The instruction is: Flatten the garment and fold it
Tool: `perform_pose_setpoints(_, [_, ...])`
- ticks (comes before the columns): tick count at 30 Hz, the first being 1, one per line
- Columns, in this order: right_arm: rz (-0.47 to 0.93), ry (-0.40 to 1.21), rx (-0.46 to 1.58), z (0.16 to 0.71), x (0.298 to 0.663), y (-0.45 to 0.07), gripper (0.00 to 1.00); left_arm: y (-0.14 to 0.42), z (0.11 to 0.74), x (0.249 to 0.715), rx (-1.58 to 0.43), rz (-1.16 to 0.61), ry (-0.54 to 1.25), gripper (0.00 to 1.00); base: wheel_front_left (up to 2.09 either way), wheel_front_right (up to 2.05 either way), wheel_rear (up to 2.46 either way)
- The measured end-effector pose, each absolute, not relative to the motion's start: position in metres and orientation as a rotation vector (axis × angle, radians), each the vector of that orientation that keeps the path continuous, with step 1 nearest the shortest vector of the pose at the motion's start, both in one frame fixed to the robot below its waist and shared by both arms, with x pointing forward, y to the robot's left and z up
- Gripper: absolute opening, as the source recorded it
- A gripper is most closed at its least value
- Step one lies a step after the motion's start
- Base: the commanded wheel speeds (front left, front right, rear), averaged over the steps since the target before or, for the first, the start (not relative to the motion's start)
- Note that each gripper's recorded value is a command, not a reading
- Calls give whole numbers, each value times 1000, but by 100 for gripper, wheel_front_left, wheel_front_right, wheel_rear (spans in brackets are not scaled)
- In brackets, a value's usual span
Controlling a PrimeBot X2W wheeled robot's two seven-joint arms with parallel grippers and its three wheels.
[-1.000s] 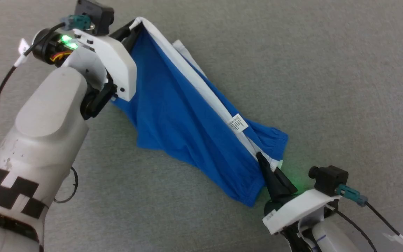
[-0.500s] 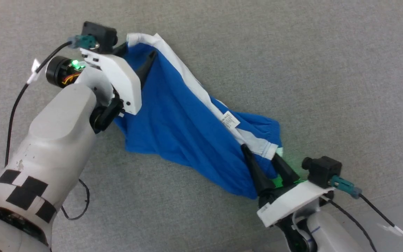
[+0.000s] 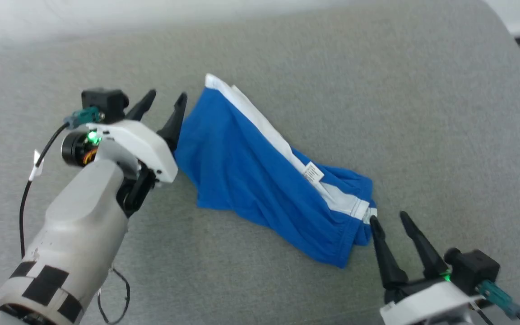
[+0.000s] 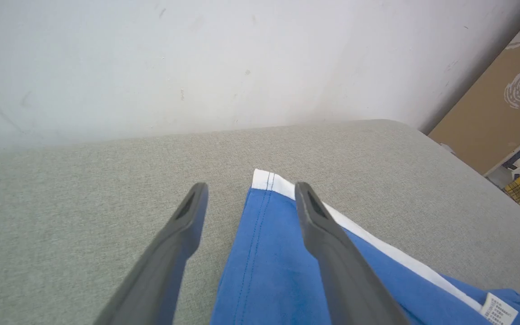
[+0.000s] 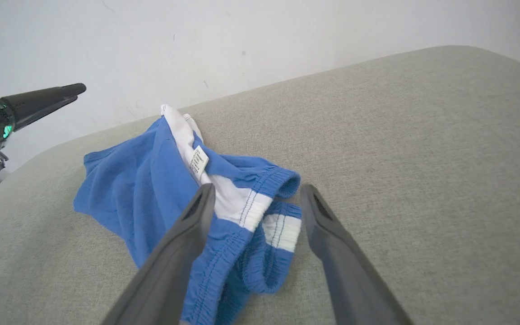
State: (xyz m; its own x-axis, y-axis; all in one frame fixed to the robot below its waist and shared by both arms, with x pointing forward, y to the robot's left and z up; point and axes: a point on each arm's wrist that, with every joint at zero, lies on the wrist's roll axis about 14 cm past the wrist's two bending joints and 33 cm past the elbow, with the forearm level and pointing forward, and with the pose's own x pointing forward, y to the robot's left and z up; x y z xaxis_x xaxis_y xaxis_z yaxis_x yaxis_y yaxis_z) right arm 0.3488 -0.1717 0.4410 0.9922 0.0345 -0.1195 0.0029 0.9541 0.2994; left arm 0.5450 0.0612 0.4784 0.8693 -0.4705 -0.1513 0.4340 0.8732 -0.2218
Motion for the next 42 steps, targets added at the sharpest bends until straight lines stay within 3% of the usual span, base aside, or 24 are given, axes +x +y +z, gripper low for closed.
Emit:
perform_pose_setpoints(4, [27, 72, 270, 462, 342, -173, 100, 72, 483, 534, -148, -469, 268, 100, 0, 0, 0])
perform_pose_setpoints(12, [22, 14, 258, 487, 337, -178, 100, 59, 461, 514, -35, -575, 575, 100, 0, 0, 0])
perform_pose_setpoints(29, [-49, 79, 265, 464, 344, -193, 100, 64, 368, 517, 123, -610, 966, 100, 0, 0, 0])
perform_pose_setpoints(31, [-53, 92, 264, 459, 345, -194, 100, 60, 362, 515, 95, -611, 1007, 40, 0, 0, 0])
perform_pose_setpoints(32, [-53, 96, 263, 458, 345, -194, 100, 59, 360, 515, 87, -612, 1017, 0, 0, 0, 0])
perform_pose_setpoints(37, [-53, 95, 261, 458, 348, -195, 100, 44, 359, 511, 51, -629, 1003, 0, 0, 0, 0])
perform_pose_setpoints(42, [-53, 100, 261, 458, 348, -197, 100, 47, 366, 514, 3, -580, 851, 0, 0, 0, 0])
